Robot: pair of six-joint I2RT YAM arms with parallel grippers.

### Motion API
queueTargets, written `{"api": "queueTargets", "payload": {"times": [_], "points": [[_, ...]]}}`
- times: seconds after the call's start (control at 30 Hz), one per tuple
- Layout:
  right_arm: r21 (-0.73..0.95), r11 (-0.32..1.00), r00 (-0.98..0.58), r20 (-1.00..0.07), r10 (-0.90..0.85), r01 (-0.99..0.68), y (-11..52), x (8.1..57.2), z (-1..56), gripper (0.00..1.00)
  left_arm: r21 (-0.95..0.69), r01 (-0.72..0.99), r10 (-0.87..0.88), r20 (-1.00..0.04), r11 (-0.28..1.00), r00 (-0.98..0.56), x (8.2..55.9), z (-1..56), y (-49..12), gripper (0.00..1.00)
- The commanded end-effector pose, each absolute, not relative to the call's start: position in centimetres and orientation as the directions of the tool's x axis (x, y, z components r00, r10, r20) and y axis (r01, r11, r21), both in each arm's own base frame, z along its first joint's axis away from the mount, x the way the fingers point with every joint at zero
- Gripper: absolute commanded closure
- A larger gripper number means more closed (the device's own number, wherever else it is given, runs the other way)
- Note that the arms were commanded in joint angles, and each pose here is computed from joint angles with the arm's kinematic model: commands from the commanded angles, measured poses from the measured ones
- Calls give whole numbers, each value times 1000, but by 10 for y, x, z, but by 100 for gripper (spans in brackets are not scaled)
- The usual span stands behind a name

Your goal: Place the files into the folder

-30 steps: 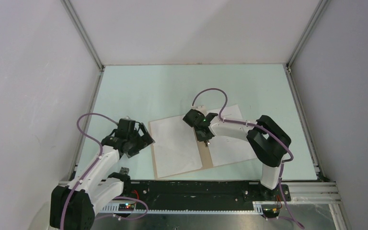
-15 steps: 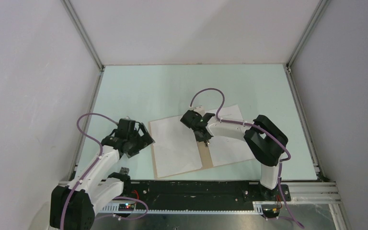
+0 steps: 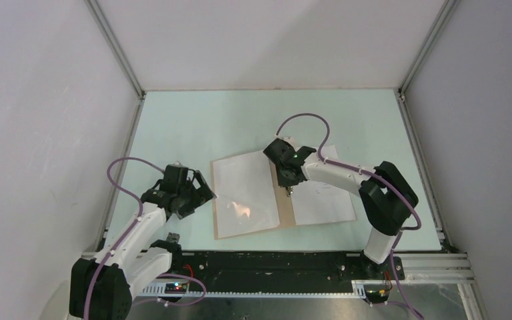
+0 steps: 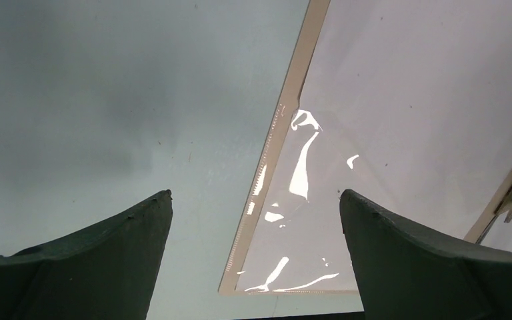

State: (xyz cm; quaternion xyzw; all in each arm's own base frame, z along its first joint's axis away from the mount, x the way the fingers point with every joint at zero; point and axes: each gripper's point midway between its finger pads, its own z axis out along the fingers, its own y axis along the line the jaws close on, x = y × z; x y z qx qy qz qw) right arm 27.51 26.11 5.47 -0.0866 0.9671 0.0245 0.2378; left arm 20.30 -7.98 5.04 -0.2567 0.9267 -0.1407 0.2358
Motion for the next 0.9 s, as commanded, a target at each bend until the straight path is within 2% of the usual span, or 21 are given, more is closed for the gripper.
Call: {"api": "queueTargets", "payload": {"times": [0.0,0.87], "points": [[97,975,-843,-524,-120,-199,275,283,91,100,-419,-398,-554,-371,816,-745,211,53,-84,0],[284,937,-837,-547,-17,-204,264,286,149,100,-575,-230,-494,-359,785,-792,230,59,-122,0]]}}
